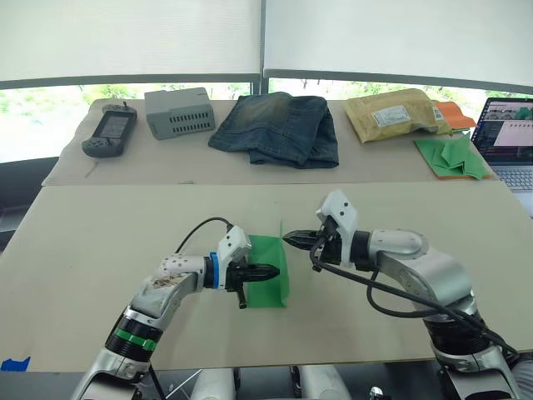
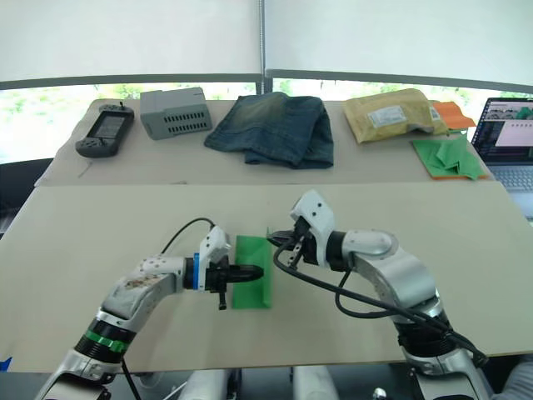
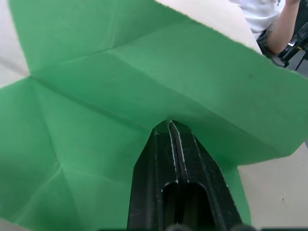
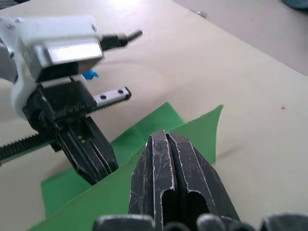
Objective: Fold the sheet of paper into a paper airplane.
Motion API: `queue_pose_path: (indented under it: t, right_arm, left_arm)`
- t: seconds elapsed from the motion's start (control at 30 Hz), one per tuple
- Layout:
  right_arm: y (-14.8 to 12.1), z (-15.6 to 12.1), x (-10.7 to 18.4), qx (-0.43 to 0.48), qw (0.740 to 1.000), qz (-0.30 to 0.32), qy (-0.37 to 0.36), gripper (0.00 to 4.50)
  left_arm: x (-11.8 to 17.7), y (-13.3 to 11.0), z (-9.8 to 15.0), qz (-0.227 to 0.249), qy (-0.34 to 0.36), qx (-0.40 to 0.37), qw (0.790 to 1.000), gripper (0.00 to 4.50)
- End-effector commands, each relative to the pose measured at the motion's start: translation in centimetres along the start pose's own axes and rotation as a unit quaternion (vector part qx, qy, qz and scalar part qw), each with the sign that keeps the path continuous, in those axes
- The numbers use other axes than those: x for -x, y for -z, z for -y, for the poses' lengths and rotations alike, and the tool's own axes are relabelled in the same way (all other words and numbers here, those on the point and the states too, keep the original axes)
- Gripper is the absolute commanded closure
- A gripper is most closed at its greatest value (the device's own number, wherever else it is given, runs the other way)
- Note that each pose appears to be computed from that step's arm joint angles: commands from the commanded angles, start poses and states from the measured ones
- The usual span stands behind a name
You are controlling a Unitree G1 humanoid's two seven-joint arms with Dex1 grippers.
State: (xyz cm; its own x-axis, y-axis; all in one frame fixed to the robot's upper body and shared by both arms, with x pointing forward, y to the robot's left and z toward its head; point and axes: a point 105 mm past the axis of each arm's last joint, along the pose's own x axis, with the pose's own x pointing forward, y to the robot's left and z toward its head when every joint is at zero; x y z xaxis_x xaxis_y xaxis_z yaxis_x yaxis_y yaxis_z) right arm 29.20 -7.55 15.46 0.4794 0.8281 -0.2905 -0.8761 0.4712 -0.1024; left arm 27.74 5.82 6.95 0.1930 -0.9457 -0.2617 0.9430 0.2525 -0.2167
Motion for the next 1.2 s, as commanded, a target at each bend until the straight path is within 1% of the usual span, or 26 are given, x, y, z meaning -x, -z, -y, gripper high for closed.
queue_pose_path:
  t: [0.03,0.17,0.23,0.27,0.33,0.47,0.53,0.67,0.8,0.9,1.03,1.2]
  right_arm:
    - [-2.4,0.7,1.5,0.044,0.998,0.022,0.034,4.41]
    - [-4.4,0.4,2.1,0.074,0.995,0.047,0.046,4.41]
    - [-5.3,-0.9,2.2,0.077,0.995,0.060,0.021,4.41]
    - [-5.2,-1.6,2.1,0.080,0.995,0.053,0.004,4.41]
    - [-4.1,-2.5,1.8,0.078,0.997,0.019,-0.016,4.41]
    - [-0.2,-2.1,0.8,0.088,0.993,-0.075,0.004,4.41]
    - [1.2,-2.3,0.5,0.102,0.989,-0.107,0.002,4.41]
    - [2.4,-2.2,0.4,0.139,0.980,-0.145,0.003,4.41]
    - [3.3,-1.4,0.9,0.182,0.964,-0.193,0.013,4.41]
    - [3.8,-0.5,1.5,0.186,0.959,-0.212,0.027,4.41]
    - [5.0,0.4,1.8,0.173,0.958,-0.225,0.040,4.41]
    - [7.0,-0.1,1.4,0.136,0.965,-0.222,0.023,4.41]
  left_arm:
    - [-1.2,-0.5,0.0,-0.008,0.009,-0.018,1.000,4.50]
    - [-2.1,-0.2,-0.1,-0.022,0.019,-0.014,0.999,4.50]
    - [-2.4,0.0,0.0,-0.028,0.029,-0.017,0.999,4.50]
    - [-2.6,-0.1,0.0,-0.028,0.031,-0.018,0.999,4.50]
    - [-2.9,-0.3,-0.1,-0.027,0.032,-0.019,0.999,4.50]
    - [-3.1,-0.5,-0.3,-0.026,0.036,-0.022,0.999,4.50]
    - [-3.1,-0.6,-0.3,-0.026,0.036,-0.023,0.999,4.50]
    - [-2.9,-0.6,-0.3,-0.026,0.036,-0.023,0.999,4.50]
    - [-2.8,-0.6,-0.3,-0.025,0.035,-0.022,0.999,4.50]
    - [-2.8,-0.6,-0.3,-0.024,0.033,-0.021,0.999,4.50]
    - [-2.7,-0.5,-0.3,-0.024,0.029,-0.022,0.999,4.50]
    - [-2.0,-0.8,-0.8,-0.017,0.012,-0.026,0.999,4.50]
